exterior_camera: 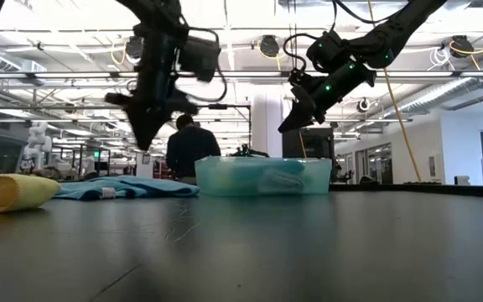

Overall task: Fold microfiber towels
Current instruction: Fold the blue microfiber towel

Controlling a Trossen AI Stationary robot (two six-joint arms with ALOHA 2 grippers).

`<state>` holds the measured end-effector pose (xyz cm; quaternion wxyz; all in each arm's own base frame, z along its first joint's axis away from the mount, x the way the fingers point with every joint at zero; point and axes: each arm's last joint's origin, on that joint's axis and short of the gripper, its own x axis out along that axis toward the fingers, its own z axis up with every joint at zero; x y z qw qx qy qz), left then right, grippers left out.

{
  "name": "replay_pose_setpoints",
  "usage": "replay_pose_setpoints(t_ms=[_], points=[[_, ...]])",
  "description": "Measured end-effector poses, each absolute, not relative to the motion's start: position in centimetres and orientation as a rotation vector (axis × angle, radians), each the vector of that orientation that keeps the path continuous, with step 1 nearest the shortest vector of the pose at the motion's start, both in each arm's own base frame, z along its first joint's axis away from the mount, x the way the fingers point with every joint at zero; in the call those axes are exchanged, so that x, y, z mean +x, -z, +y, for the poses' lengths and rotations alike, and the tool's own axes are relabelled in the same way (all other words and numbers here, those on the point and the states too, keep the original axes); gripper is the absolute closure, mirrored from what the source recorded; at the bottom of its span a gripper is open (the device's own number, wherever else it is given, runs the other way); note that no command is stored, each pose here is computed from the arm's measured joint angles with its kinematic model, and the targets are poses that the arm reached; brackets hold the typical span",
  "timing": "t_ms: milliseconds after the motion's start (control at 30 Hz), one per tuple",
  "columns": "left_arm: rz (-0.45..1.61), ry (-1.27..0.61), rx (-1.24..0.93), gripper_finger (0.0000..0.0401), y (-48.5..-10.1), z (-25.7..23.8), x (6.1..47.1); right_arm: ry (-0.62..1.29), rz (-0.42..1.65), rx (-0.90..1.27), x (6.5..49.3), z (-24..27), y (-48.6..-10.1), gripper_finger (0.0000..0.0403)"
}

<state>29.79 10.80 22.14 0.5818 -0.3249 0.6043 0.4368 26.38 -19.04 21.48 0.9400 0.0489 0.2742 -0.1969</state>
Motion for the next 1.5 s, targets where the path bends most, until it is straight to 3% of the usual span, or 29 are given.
replay_pose_setpoints(t_ms=[200, 367, 667, 1100, 1500], points=[[1.53, -1.112, -0.805, 0.03, -19.0, 9.8, 27.8, 0.401, 0.56, 0.098, 26.4, -19.0, -21.5, 0.0403], [1.508, -1.188, -0.879, 0.0272, -17.4, 10.2, 26.9, 0.401, 0.56, 0.097, 26.4, -19.0, -21.5, 0.0403], [1.348, -1.121, -0.944, 0.0267, -16.7, 12.1, 27.6, 0.404, 0.557, 0.107, 26.4, -19.0, -21.5, 0.0403], [1.38, -1.014, -0.938, 0.0267, -17.8, 11.8, 27.2, 0.408, 0.555, 0.122, 26.4, -19.0, -21.5, 0.0403], [1.482, -0.724, -0.286, 0.0267, -19.1, 7.7, 28.2, 0.411, 0.552, 0.132, 26.4, -19.0, -21.5, 0.0403]])
